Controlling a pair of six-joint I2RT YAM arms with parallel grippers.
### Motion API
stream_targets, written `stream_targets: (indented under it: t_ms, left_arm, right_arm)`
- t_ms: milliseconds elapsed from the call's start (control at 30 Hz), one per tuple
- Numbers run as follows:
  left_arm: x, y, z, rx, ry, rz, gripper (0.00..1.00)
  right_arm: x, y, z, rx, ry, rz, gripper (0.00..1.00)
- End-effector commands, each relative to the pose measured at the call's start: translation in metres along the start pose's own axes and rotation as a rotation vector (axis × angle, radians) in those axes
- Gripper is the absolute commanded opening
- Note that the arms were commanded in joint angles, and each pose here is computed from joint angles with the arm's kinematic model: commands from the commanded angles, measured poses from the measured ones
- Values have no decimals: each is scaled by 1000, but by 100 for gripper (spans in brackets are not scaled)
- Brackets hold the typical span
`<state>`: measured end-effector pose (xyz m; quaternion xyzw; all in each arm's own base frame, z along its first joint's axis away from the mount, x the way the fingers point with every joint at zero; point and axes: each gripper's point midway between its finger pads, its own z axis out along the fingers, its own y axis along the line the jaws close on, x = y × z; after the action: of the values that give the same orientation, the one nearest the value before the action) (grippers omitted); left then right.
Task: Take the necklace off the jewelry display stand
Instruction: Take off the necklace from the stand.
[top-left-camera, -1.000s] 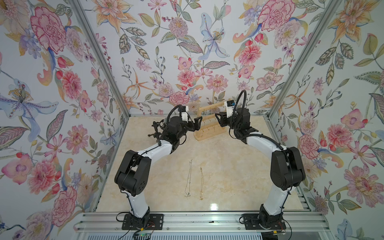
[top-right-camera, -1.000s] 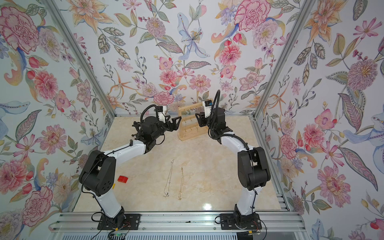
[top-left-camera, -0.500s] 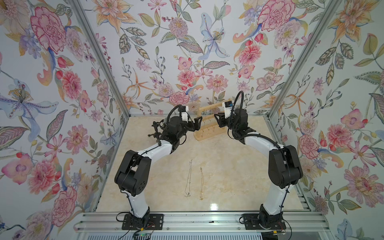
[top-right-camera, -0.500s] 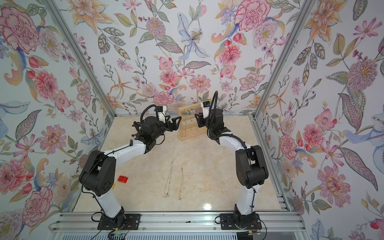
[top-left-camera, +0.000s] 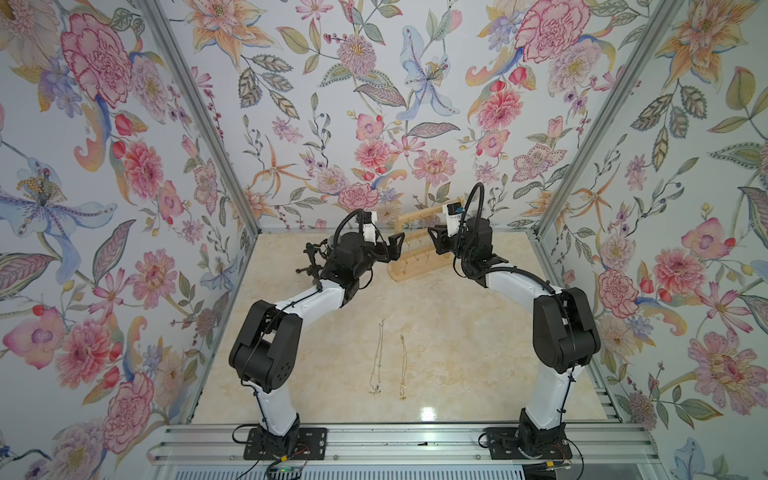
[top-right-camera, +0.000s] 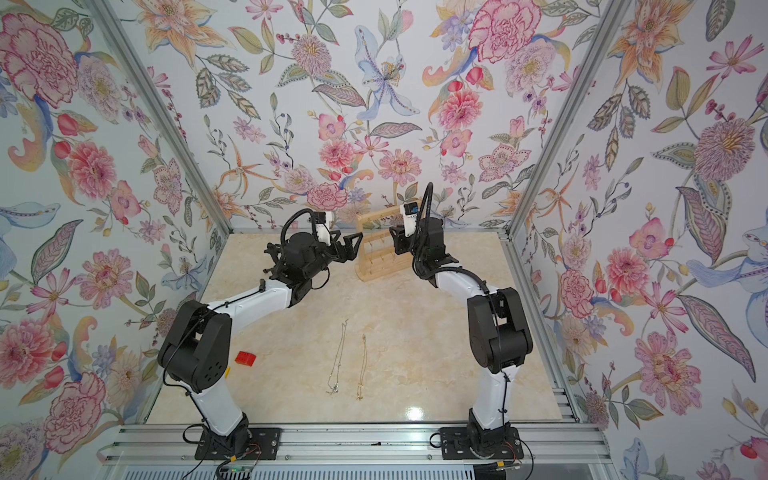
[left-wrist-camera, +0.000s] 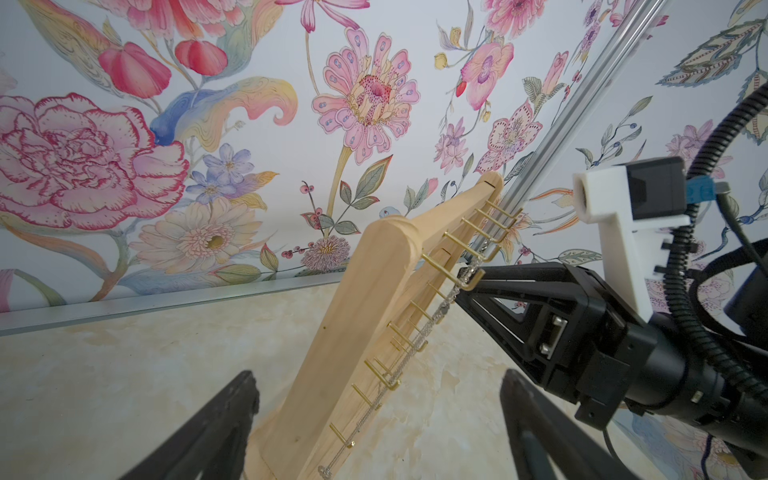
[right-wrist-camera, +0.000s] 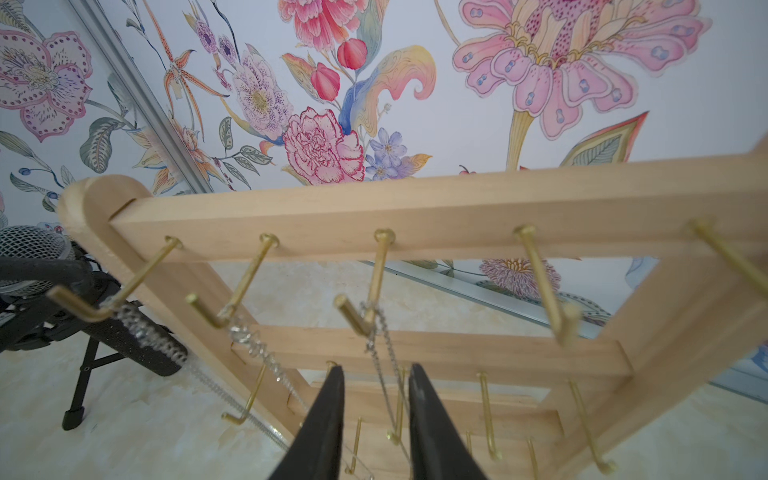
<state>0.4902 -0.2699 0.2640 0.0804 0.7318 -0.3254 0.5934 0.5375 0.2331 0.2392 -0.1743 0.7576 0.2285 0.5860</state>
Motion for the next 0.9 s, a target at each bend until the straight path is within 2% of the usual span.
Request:
stream_targets:
  t_ms: [0,433,867]
  left_arm:
    - [-10,4,3,1,-19,-3,92]
    - [-10,3,4,5,-19,-4,92]
    - [-9,3,4,6,-18,-6,92]
  right_arm:
    - [-19,1,2,5,-57,-35,28]
    - [-21,1,3,4,-64,-36,22]
    - [-24,2,1,6,-69,-37,8]
